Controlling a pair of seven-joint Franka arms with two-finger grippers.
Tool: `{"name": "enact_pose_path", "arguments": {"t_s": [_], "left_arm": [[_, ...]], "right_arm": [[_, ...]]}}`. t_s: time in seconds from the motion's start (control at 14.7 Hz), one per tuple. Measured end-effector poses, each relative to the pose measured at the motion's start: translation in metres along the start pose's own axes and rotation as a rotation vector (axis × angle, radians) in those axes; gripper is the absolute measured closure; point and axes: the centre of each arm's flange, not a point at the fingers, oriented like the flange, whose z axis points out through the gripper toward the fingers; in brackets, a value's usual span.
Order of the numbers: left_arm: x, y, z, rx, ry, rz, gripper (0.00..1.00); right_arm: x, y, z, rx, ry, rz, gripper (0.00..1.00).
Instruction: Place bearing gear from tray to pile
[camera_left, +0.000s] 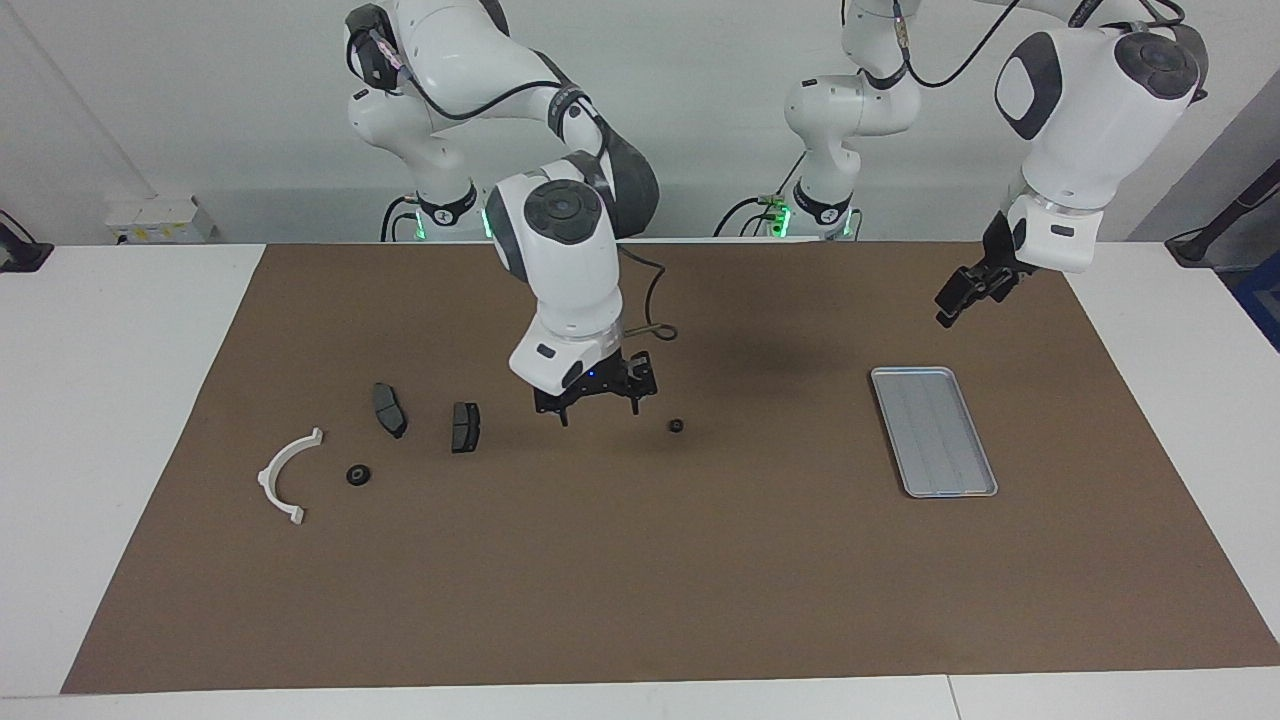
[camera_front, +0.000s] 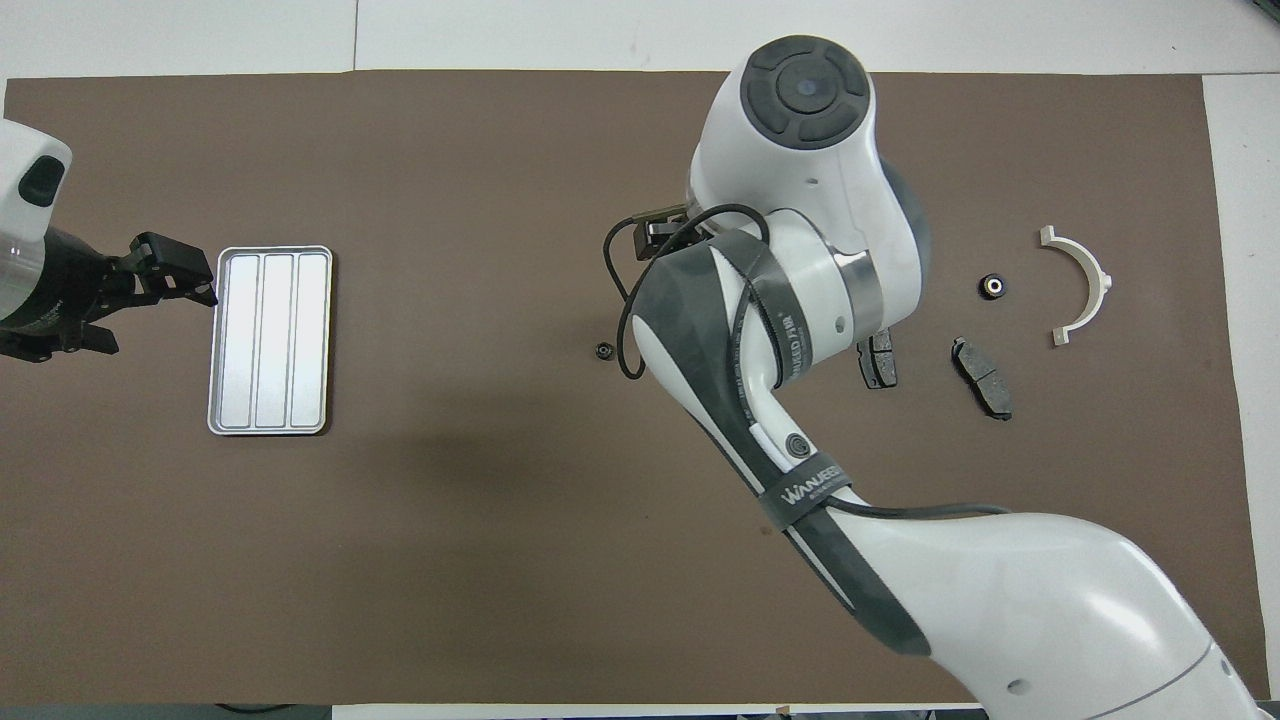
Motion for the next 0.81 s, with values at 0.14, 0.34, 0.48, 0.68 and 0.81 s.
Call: {"name": "enact_pose_path", "arguments": {"t_s": [0.14,0.34,0.48,0.68,0.81], "left_arm": [[0.0,0.001,0.0,0.0,0.0,0.001,0.0],[0.0,0.001,0.0,-0.001,0.0,0.001,0.0],[-0.001,0.002,0.0,-0.001,0.0,0.003,0.0],[-0.001,0.002,0.0,-0.001,0.0,0.004,0.0],[-0.001,0.002,0.0,-0.001,0.001,0.004,0.0]], "right_arm": [[-0.004,-0.024,0.021,-0.005,-0.009,-0.029,0.0],[-0.006,-0.049,0.062,-0.011,-0.016,-0.056,0.0],[-0.005,-0.056,0.088,-0.016,-0.016,-0.064,0.0],[-0.007,-0.073,0.111,-0.012,-0.002,-0.087,0.0],[-0.013,-0.087,0.117,-0.01,-0.002,-0.098,0.0]]}}
